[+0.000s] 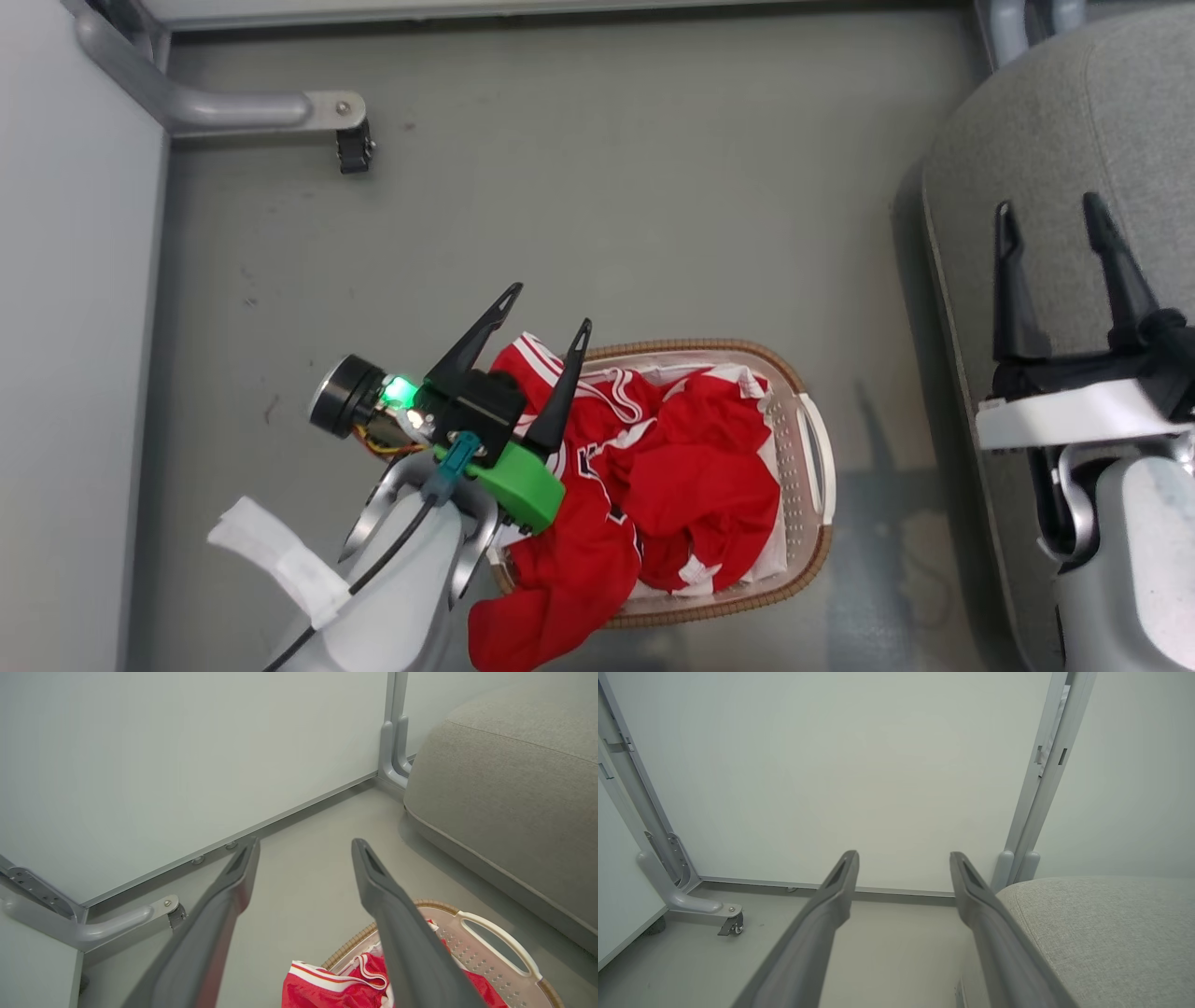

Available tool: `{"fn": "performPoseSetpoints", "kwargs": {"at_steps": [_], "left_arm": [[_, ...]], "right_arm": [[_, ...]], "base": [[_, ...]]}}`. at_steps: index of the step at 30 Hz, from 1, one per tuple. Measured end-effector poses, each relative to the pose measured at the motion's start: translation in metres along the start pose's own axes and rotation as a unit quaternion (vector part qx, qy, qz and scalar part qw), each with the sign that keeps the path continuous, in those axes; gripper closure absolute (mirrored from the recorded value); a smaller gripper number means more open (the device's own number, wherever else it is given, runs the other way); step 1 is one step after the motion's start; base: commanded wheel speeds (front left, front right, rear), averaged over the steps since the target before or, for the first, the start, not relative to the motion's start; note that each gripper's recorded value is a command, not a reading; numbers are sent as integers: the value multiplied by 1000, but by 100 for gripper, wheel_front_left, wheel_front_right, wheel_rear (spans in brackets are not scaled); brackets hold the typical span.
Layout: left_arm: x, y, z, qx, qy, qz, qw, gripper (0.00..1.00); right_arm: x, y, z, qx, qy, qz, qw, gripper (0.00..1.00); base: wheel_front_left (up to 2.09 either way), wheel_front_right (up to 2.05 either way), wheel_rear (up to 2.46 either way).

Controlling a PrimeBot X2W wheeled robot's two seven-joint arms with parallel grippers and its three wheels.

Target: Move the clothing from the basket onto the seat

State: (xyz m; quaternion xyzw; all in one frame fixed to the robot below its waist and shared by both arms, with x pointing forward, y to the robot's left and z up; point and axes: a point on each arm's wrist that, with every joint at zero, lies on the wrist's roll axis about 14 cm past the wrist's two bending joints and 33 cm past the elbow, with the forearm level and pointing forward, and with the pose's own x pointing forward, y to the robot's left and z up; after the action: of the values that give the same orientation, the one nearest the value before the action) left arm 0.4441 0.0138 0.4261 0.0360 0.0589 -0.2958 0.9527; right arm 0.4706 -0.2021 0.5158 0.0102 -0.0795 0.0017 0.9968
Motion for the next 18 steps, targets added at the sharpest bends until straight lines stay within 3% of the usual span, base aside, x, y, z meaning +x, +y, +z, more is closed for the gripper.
{"fn": "performPoseSetpoints", "kwargs": {"at_steps": [7, 18], "left_arm": [[28, -46, -76, 8, 95, -115, 989, 0], [18, -104, -188, 23, 225, -262, 938, 0]], "right_arm": [[24, -19, -25, -12, 6, -23, 1000, 0], [36, -31, -87, -20, 53, -32, 998, 0]], "base": [[0, 0, 0], [0, 0, 0]]}}
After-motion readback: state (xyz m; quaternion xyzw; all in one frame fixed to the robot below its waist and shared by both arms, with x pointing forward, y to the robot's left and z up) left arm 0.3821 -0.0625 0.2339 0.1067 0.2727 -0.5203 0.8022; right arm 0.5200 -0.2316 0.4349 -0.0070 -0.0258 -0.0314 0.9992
